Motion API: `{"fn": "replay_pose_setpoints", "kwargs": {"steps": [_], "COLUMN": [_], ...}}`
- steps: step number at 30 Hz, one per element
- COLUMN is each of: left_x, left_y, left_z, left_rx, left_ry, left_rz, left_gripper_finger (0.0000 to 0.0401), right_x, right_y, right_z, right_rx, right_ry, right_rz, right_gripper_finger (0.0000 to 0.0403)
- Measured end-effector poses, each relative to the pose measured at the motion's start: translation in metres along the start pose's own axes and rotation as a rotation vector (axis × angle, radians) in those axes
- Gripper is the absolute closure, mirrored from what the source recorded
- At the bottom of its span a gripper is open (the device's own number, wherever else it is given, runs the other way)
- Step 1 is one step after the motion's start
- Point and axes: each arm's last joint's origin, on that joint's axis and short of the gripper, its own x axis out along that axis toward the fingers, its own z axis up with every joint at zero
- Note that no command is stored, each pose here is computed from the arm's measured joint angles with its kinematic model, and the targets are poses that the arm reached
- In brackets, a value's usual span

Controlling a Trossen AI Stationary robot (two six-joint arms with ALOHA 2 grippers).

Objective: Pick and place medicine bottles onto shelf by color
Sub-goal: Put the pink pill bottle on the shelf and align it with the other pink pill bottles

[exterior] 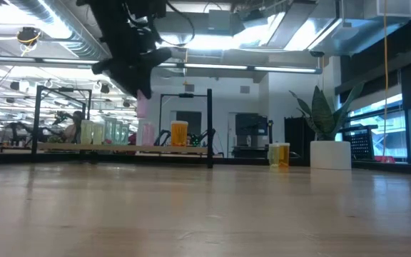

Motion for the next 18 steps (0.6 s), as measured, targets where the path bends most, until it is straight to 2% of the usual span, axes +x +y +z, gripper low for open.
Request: {"fn": "replay_pose_setpoints", "kwargs": {"steps": [11,18], "left_x": [0.020,0.027], "left_y": [0.002,0.004], "left_z": [-0.023,-0.028], "left_rx": [-0.047,0.005], "left_ry": [-0.040,-0.056], "left_rz": [0.000,0.051], "left_gripper_finger": [0.0304,0.0304], "right_x": [0.000,0.000], "right_y": [0.000,0.000], "right_z": [0.000,0.001], "right_rx": [0.000,0.003], "right_ry": [0.000,-0.004], "right_rz": [0.001,0.002], "right_gripper_finger": [0.0205,0.0205]}}
